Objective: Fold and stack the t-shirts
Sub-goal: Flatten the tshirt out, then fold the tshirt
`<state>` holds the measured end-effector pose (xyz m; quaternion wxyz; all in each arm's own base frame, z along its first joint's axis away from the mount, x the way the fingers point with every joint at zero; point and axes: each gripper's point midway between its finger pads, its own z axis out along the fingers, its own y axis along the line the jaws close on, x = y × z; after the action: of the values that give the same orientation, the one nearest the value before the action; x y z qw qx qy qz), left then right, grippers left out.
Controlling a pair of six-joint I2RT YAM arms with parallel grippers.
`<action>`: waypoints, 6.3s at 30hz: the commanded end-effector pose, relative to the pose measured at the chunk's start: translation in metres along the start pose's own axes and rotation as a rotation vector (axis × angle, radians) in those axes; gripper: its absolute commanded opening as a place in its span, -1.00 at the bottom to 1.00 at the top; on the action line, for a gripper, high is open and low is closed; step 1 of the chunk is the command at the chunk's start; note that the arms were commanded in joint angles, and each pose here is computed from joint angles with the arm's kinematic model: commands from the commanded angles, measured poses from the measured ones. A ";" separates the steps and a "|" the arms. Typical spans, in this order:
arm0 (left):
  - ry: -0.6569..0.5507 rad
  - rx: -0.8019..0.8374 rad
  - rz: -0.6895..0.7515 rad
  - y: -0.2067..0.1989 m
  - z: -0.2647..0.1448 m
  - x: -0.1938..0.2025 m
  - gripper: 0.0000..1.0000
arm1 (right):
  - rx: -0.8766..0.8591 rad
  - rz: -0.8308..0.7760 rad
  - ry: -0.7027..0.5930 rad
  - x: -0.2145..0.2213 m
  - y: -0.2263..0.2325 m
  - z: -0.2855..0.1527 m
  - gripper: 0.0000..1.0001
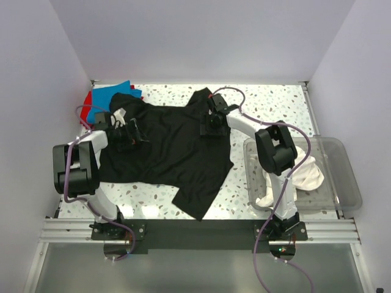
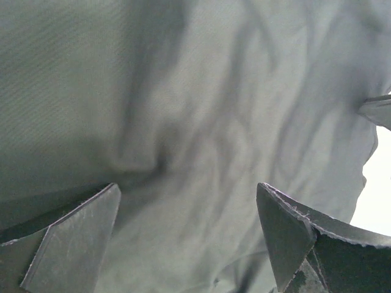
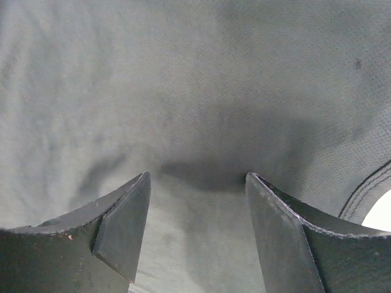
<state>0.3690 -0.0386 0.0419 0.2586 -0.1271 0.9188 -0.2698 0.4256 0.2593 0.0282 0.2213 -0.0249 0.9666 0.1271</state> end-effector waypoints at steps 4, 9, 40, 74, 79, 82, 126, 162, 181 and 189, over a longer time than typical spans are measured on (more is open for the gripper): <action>-0.018 -0.001 0.018 0.008 0.019 -0.004 1.00 | 0.152 0.043 0.039 0.006 -0.038 0.014 0.35; -0.040 0.032 0.027 0.000 0.029 -0.019 1.00 | 0.188 0.087 0.012 -0.015 -0.060 0.019 0.35; -0.340 -0.714 -0.530 0.099 -0.116 0.044 0.84 | -0.198 0.013 -0.176 -0.050 0.015 -0.112 0.44; -0.247 -0.717 -0.528 0.119 -0.098 0.079 -0.49 | -0.154 -0.137 -0.033 0.067 0.014 -0.140 0.43; -0.251 -0.701 -0.510 0.120 -0.095 0.075 -0.92 | -0.163 -0.197 0.032 0.106 0.017 -0.141 0.42; -0.258 -0.680 -0.497 0.119 -0.093 0.070 -1.00 | -0.161 -0.218 0.067 0.126 0.015 -0.142 0.42; -0.282 -0.564 -0.430 0.095 -0.099 0.046 -1.00 | 0.028 -0.290 0.446 0.289 -0.017 -0.101 -0.67; -0.298 -0.573 -0.395 0.065 -0.153 0.054 -1.00 | 0.143 -0.235 0.333 0.229 -0.021 -0.229 -1.00; -0.071 -0.334 -0.239 0.037 -0.111 0.012 -1.00 | 0.040 -0.146 0.189 0.114 0.003 -0.182 -1.00; -0.040 -0.303 -0.183 0.040 -0.097 -0.017 -1.00 | 0.049 -0.155 0.239 0.064 -0.008 -0.135 -1.00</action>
<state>0.2993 0.0362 0.0799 0.1902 -0.2891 0.9284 -0.1353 0.2948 0.2153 0.1167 0.1131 -0.0808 0.9877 0.0723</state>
